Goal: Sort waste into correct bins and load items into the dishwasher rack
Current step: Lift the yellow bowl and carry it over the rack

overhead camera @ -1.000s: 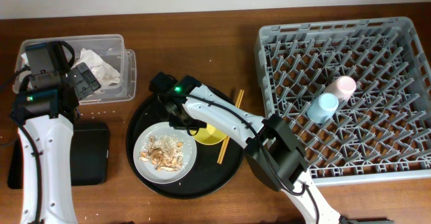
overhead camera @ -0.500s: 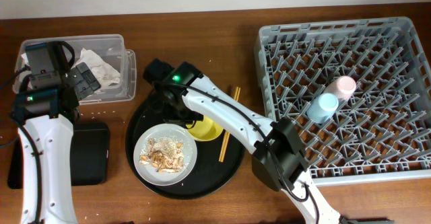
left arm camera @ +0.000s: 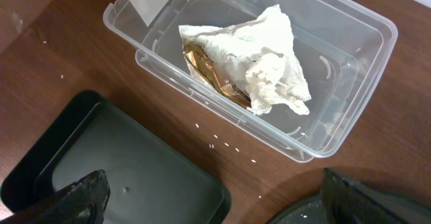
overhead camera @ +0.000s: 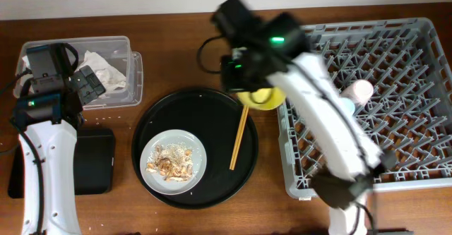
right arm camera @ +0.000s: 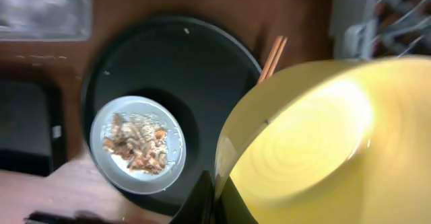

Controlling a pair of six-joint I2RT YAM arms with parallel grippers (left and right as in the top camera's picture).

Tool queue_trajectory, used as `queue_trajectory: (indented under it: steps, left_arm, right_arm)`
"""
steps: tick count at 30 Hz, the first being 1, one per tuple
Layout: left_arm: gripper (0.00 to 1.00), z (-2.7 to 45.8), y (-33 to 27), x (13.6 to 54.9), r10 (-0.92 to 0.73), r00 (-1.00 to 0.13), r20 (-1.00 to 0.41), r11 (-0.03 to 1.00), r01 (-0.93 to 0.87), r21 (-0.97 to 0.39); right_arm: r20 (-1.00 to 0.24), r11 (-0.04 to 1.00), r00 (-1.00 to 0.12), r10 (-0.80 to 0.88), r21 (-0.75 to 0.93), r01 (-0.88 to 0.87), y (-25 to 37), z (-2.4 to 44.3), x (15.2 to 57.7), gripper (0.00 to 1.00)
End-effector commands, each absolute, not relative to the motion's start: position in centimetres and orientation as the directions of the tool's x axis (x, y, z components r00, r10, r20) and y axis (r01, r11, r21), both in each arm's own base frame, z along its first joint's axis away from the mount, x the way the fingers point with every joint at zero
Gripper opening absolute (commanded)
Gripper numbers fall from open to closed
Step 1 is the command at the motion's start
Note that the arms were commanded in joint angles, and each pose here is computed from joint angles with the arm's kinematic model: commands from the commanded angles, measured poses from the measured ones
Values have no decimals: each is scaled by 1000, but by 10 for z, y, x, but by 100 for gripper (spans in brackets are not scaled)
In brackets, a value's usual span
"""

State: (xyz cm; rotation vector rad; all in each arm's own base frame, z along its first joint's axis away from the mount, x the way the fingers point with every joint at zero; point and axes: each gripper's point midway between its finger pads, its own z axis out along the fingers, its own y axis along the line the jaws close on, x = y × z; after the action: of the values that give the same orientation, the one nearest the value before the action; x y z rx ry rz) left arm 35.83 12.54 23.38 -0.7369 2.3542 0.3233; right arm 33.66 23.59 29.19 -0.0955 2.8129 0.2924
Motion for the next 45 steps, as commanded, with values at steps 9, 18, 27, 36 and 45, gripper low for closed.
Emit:
queue_trajectory:
  steps: [9, 18, 27, 36, 45]
  left_arm:
    - [99, 236, 130, 358, -422, -632, -649, 806, -589, 49]
    - [99, 236, 130, 358, -422, -632, -649, 806, -589, 49]
    - [99, 236, 130, 358, -422, -632, -649, 806, -589, 49]
    - [99, 236, 130, 358, -422, -632, -649, 806, -589, 49]
    - [99, 236, 130, 358, -422, -632, -649, 806, -589, 49]
  right_arm:
    - [-499, 987, -866, -9, 137, -89, 107, 365, 261, 4]
    - [-318, 876, -938, -139, 402, -266, 90, 297, 242, 4]
    - [-272, 616, -954, -126, 732, -290, 101, 241, 238, 4]
    - [-340, 497, -939, -39, 809, -314, 93, 211, 242, 4]
    - [-235, 464, -972, 0, 861, -208, 86, 190, 255, 4]
